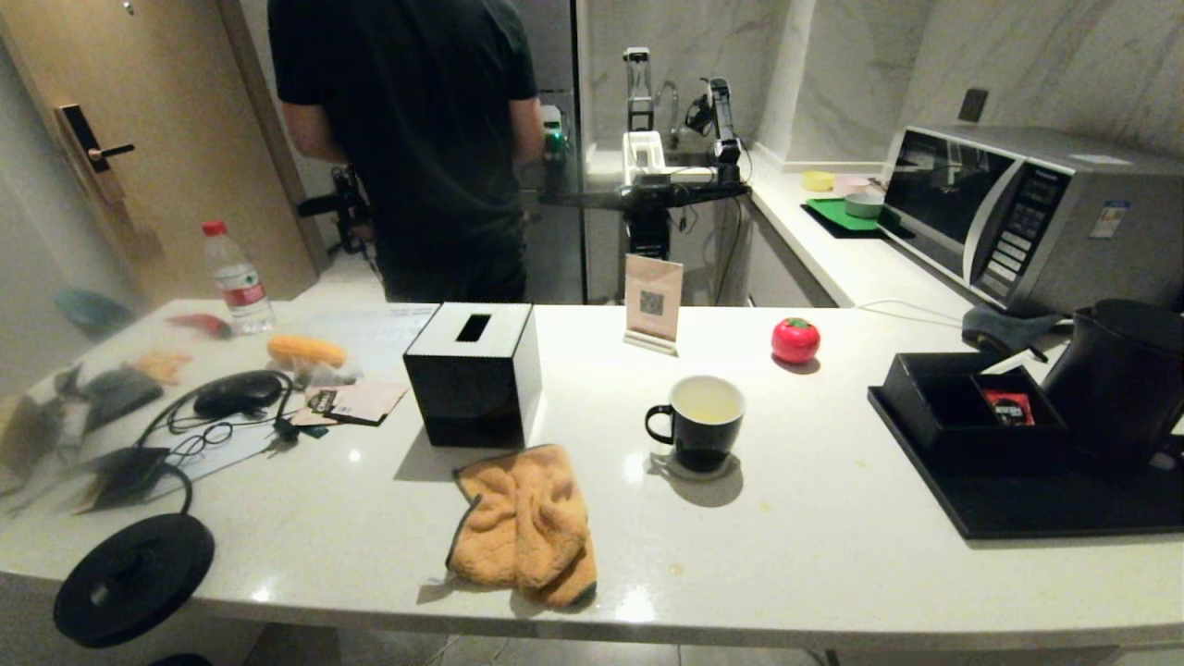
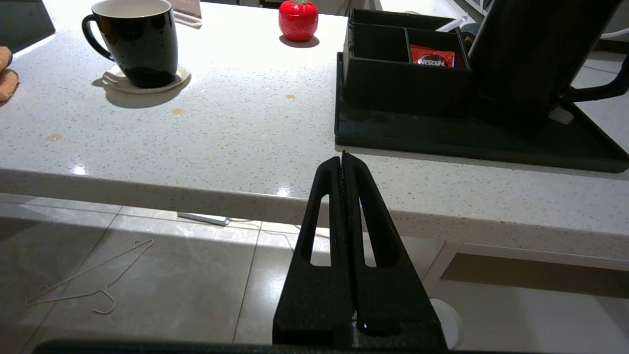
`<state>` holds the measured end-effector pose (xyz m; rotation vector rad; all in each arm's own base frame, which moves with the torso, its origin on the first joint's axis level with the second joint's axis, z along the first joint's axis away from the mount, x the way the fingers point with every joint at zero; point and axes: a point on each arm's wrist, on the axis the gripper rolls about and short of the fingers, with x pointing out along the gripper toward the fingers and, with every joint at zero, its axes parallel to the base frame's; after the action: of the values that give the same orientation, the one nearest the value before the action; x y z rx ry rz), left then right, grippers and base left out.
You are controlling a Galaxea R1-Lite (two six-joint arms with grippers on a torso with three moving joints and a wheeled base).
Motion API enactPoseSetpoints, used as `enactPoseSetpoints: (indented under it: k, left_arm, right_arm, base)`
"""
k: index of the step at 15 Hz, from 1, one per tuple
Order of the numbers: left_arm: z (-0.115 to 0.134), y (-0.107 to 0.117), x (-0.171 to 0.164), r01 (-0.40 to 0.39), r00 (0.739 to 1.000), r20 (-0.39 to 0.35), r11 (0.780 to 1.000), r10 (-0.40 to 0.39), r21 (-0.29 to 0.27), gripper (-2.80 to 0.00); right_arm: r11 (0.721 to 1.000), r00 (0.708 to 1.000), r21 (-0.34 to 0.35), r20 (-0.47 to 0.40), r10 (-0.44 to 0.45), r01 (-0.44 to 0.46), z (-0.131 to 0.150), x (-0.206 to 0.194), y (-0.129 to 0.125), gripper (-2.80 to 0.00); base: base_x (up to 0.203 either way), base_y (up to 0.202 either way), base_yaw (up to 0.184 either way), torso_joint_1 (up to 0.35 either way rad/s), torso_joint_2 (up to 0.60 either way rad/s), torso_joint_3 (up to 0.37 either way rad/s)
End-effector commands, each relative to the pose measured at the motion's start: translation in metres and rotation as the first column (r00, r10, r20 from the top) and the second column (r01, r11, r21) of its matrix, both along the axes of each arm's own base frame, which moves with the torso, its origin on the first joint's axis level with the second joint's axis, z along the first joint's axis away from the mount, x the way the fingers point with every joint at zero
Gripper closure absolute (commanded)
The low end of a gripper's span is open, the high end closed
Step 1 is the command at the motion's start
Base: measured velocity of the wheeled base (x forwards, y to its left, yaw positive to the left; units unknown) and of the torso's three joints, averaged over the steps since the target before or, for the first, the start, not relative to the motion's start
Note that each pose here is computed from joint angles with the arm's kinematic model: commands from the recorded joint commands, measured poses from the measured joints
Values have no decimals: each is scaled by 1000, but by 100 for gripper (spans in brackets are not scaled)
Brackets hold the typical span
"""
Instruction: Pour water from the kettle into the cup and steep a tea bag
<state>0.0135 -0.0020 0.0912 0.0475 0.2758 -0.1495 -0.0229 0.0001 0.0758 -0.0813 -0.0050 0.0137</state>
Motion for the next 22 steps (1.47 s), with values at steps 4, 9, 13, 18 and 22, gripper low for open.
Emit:
enactPoseSetpoints:
  k: [4,9,13,18,22]
  left_arm:
    - [-13,2,-14,2,1000,-16,1000,-2,-15,0]
    - [-14,2,-25,-108,987,122,994,107,4,0]
    - [-17,2,-36,-122,957,259,991,131,-48,0]
    - [-17,2,-36,-124,956,259,990,137,-66,0]
    - [-17,2,-36,-124,956,259,990,137,-66,0]
  right_arm:
    - [1000,1000,0,-1,1,-1,0,0,0,0]
    - [1000,1000,0,-1,1,-1,0,0,0,0]
    - [1000,1000,0,-1,1,-1,0,0,0,0]
    - [1000,1000,0,-1,1,-1,0,0,0,0]
    - [1000,1000,0,-1,1,-1,0,0,0,0]
  base:
    - [0,0,0,0,0,0]
    - [0,0,0,0,0,0]
    - [0,0,0,0,0,0]
    - [0,0,0,0,0,0]
    - [0,0,0,0,0,0]
